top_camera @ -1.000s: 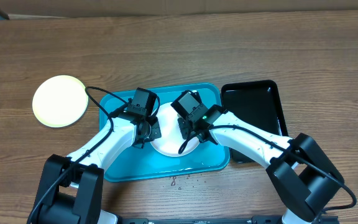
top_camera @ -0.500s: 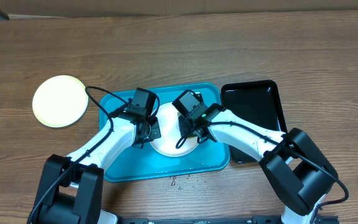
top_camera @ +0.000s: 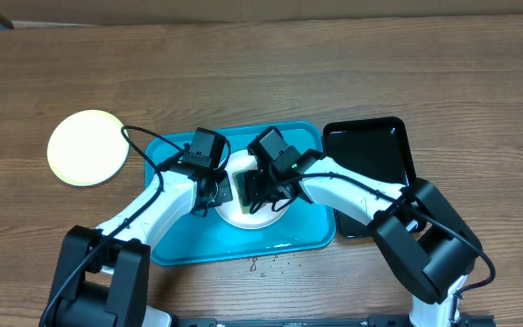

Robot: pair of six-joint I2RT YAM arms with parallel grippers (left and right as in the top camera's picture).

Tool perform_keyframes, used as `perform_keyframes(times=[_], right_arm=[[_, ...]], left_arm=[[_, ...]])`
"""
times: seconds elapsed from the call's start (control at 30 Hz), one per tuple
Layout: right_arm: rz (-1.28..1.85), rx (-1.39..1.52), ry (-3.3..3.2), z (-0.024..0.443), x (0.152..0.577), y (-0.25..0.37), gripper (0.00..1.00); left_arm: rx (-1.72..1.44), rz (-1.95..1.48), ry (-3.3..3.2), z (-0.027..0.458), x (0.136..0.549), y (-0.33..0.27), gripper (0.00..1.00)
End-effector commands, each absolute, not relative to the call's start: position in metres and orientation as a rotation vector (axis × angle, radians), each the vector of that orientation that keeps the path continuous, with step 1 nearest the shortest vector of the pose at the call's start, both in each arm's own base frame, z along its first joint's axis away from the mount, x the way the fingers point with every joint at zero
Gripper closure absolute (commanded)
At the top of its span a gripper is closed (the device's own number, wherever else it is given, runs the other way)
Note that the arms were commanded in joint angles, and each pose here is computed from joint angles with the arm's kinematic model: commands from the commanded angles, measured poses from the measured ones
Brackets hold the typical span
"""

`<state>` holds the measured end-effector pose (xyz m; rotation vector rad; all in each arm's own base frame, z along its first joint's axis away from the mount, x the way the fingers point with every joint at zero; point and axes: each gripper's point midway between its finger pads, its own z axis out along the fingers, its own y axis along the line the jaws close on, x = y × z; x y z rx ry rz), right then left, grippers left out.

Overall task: Clean dirty plates on tray and stack at the side
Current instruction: 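Scrub the white plate with the sponge while the left gripper holds it, then return the sponge to the black tray with the right gripper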

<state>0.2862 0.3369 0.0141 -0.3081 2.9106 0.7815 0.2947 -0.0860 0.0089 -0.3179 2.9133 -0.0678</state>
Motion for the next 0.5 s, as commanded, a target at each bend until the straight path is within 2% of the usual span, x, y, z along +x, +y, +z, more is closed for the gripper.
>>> perform_keyframes(times=[0.0, 0.27, 0.47], right_arm=[[1.013, -0.403, 2.897, 0.034, 0.286, 0.351, 0.96], [1.061, -0.39, 2.68, 0.144, 0.329, 0.33, 0.96], [0.772, -0.162, 2.722, 0.16, 0.347, 0.255, 0.96]], left_arm=[[-0.291, -0.066, 2.943, 0.002, 0.287, -0.088, 0.96], [-0.29, -0.064, 2.944, 0.002, 0.287, -0.087, 0.96], [-0.287, -0.063, 2.945, 0.002, 0.287, -0.087, 0.96]])
